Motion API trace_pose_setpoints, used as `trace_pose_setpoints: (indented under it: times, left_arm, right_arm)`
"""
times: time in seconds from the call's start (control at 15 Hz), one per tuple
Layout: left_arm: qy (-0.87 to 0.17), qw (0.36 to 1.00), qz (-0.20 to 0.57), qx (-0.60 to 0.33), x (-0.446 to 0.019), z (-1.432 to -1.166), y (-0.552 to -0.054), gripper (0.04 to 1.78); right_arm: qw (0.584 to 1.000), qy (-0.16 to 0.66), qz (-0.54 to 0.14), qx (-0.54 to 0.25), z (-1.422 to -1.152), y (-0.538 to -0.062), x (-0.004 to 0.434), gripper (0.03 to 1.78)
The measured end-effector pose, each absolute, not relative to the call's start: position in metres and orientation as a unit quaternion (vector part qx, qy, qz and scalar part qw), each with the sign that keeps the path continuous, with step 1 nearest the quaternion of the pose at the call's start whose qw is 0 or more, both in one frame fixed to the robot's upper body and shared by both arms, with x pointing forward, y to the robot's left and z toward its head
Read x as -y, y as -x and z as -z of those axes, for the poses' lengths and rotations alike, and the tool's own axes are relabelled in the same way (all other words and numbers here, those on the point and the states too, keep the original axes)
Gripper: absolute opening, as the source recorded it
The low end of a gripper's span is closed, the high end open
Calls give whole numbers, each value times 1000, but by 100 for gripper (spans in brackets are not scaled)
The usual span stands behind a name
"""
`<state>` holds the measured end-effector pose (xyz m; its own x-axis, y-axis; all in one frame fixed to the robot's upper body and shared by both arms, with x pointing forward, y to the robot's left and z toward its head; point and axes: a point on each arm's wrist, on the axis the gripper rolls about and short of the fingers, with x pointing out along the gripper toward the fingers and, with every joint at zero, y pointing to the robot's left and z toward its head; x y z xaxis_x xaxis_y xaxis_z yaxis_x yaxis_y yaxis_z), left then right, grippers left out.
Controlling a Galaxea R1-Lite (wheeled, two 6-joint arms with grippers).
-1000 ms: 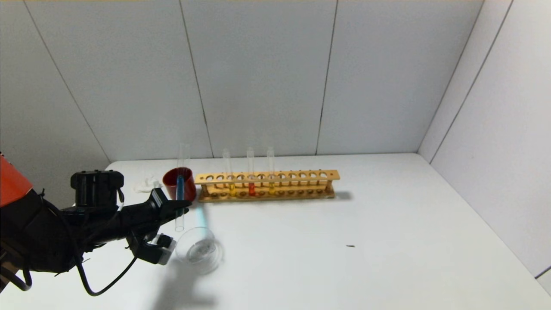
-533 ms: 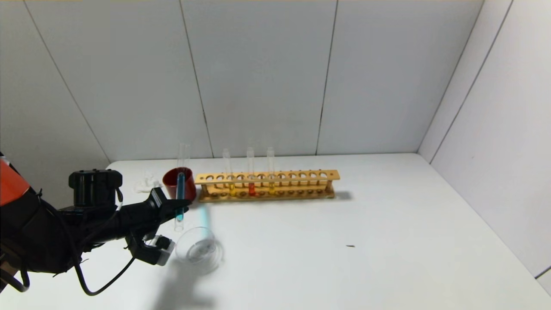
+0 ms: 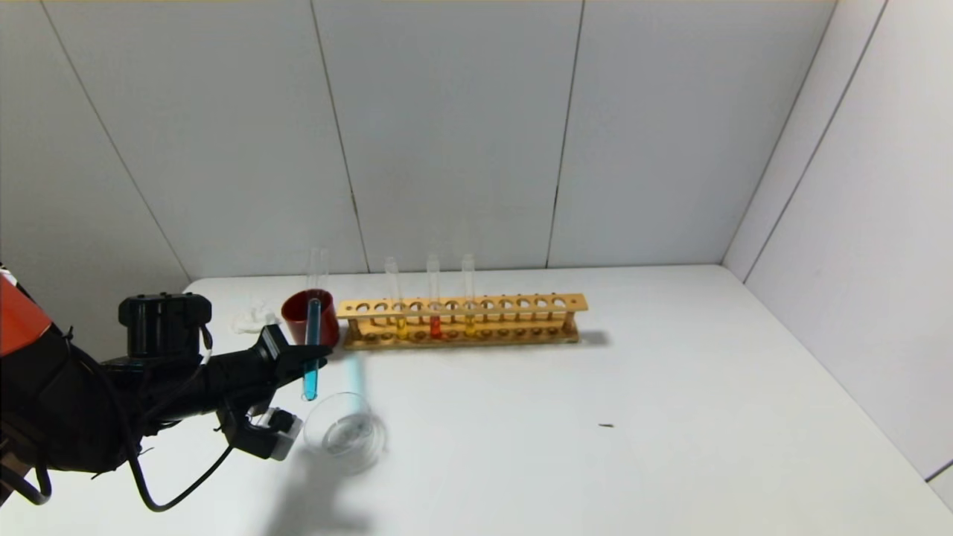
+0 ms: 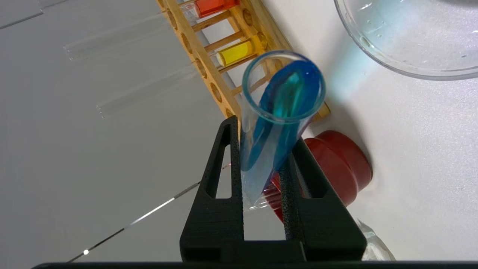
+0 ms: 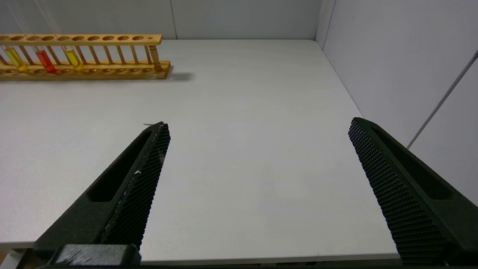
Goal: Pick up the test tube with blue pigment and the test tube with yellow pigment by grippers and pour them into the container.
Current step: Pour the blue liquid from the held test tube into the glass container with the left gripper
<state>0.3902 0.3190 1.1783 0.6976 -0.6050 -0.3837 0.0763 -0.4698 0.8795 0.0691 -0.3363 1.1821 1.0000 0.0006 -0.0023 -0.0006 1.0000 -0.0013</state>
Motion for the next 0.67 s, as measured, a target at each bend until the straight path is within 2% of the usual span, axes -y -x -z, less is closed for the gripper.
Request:
trace_pose_setpoints:
  times: [0.67]
  left_arm:
    - [-783,481,353,177,-318,-1177,-391,33]
  right_arm:
    - [1000,1,-1,-1,-1182,-69,336,175]
